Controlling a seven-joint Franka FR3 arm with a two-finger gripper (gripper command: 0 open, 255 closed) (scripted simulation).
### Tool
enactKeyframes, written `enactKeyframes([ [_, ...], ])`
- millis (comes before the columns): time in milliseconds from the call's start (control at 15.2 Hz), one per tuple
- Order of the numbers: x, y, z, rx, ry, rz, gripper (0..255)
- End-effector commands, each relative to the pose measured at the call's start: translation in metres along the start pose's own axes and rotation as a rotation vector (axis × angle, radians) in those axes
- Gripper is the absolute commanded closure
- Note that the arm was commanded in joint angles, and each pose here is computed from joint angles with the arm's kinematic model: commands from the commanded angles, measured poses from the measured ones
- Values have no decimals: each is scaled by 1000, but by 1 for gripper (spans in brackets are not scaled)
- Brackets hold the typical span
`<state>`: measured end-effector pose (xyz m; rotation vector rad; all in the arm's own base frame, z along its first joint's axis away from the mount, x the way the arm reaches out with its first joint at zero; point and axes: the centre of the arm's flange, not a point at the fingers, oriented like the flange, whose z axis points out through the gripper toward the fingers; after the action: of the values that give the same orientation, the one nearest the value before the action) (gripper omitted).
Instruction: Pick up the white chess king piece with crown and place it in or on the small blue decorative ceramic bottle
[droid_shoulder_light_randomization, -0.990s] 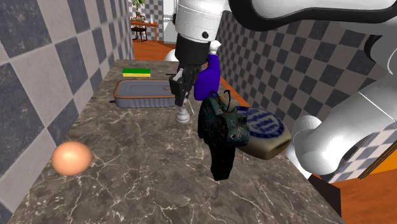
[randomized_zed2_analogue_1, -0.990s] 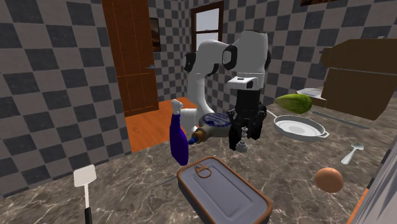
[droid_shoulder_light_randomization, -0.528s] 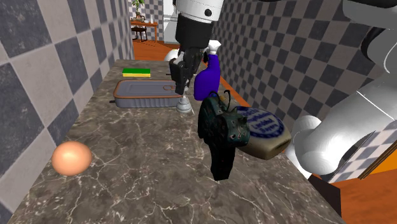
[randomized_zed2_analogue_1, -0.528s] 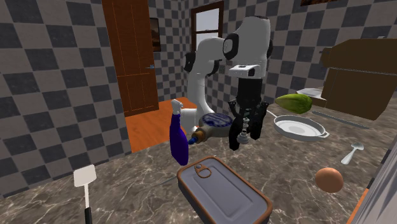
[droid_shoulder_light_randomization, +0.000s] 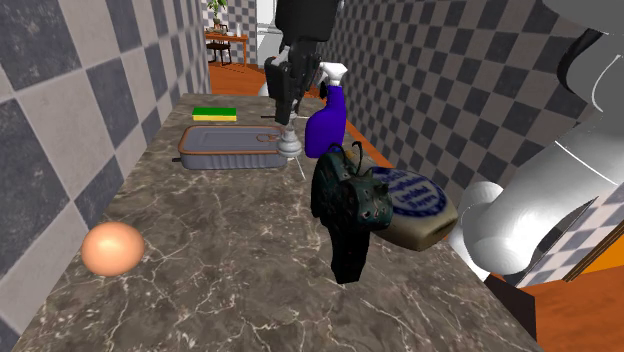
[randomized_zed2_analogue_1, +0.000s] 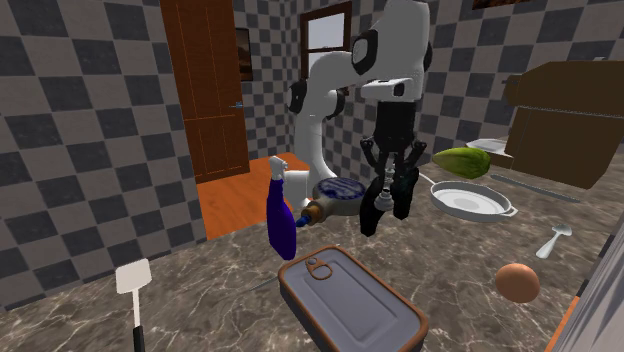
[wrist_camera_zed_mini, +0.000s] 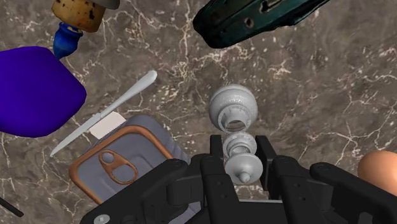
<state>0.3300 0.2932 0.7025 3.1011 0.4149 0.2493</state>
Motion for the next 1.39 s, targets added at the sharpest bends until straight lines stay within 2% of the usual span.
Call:
enactKeyframes([
  [0,1,1,-11,0,0,0,255],
  [1056,14,3,-93,0,0,0,255],
  [1320,-32,26,-105,0,0,0,255],
])
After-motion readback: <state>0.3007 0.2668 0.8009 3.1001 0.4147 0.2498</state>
